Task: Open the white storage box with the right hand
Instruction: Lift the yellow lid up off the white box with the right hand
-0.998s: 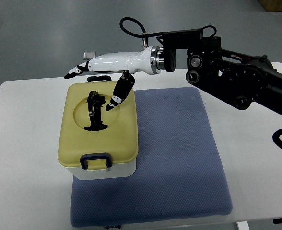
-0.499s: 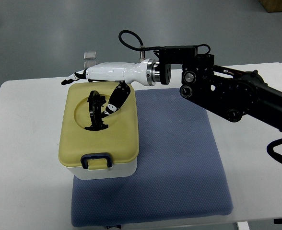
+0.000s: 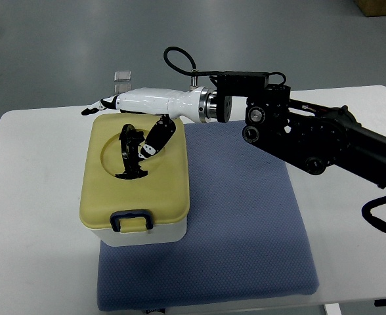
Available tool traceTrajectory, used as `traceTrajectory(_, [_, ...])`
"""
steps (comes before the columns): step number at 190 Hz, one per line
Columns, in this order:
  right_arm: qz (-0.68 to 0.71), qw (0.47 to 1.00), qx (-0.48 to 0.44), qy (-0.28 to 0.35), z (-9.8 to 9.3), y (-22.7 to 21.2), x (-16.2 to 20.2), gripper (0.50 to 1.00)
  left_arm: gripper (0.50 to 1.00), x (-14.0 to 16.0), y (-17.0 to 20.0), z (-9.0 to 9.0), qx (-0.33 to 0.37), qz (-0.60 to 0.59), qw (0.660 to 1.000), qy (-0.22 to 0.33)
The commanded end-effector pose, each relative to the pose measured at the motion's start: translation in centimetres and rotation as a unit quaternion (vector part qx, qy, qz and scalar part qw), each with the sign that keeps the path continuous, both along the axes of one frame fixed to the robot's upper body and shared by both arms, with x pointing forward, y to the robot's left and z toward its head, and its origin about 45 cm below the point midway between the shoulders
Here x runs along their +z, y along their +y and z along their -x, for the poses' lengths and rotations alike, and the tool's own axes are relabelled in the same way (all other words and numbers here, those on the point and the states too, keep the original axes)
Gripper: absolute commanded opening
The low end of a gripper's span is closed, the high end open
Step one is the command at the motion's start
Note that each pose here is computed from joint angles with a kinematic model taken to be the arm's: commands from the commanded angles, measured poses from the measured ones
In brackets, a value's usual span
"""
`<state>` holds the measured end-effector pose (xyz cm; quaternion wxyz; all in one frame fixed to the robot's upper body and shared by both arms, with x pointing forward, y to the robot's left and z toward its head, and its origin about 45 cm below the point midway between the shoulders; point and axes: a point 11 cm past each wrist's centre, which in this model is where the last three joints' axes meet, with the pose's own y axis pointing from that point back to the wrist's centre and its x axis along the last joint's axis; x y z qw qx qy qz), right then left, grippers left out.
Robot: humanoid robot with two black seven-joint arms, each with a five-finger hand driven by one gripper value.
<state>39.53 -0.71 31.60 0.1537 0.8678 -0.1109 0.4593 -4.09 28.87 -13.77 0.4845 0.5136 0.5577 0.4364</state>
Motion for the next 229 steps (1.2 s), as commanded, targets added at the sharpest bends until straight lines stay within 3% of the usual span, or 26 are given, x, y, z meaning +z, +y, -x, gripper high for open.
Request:
traceTrajectory(1, [-0.004, 1.000, -0.002, -0.002, 0.0, 0.0, 0.1, 0.909, 1.000, 0.0, 0.0, 0.0, 0.000, 0.000, 1.000, 0.000])
traceTrajectory(17, [-0.005, 1.000, -0.001, -0.002, 0.0, 0.0, 0.1, 0.868, 1.000, 0.0, 0.0, 0.0, 0.000, 0.001, 1.000, 0.000])
traceTrajectory(58, [-0.007, 1.000, 0.003, -0.002, 0.1, 0.1, 0.1, 0.823, 1.000, 0.0, 0.0, 0.0, 0.000, 0.001, 1.000, 0.000])
traceTrajectory(85, [-0.009, 1.000, 0.004, 0.003, 0.2, 0.0, -0.3, 0.742, 1.000, 0.0, 0.0, 0.0, 0.000, 0.000, 1.000, 0.000])
traceTrajectory(113, [-0.010, 1.000, 0.002, 0.002, 0.2, -0.2, -0.4, 0.500, 1.000, 0.0, 0.0, 0.0, 0.000, 0.000, 1.000, 0.000])
traceTrajectory(173, [-0.016, 1.000, -0.004, -0.005, -0.3, -0.6, 0.7, 0.500, 1.000, 0.0, 0.0, 0.0, 0.000, 0.001, 1.000, 0.000])
traceTrajectory(229, [-0.010, 0.999, -0.002, -0.032, -2.2, -2.8, 7.3, 0.500, 1.000, 0.0, 0.0, 0.0, 0.000, 0.000, 1.000, 0.000])
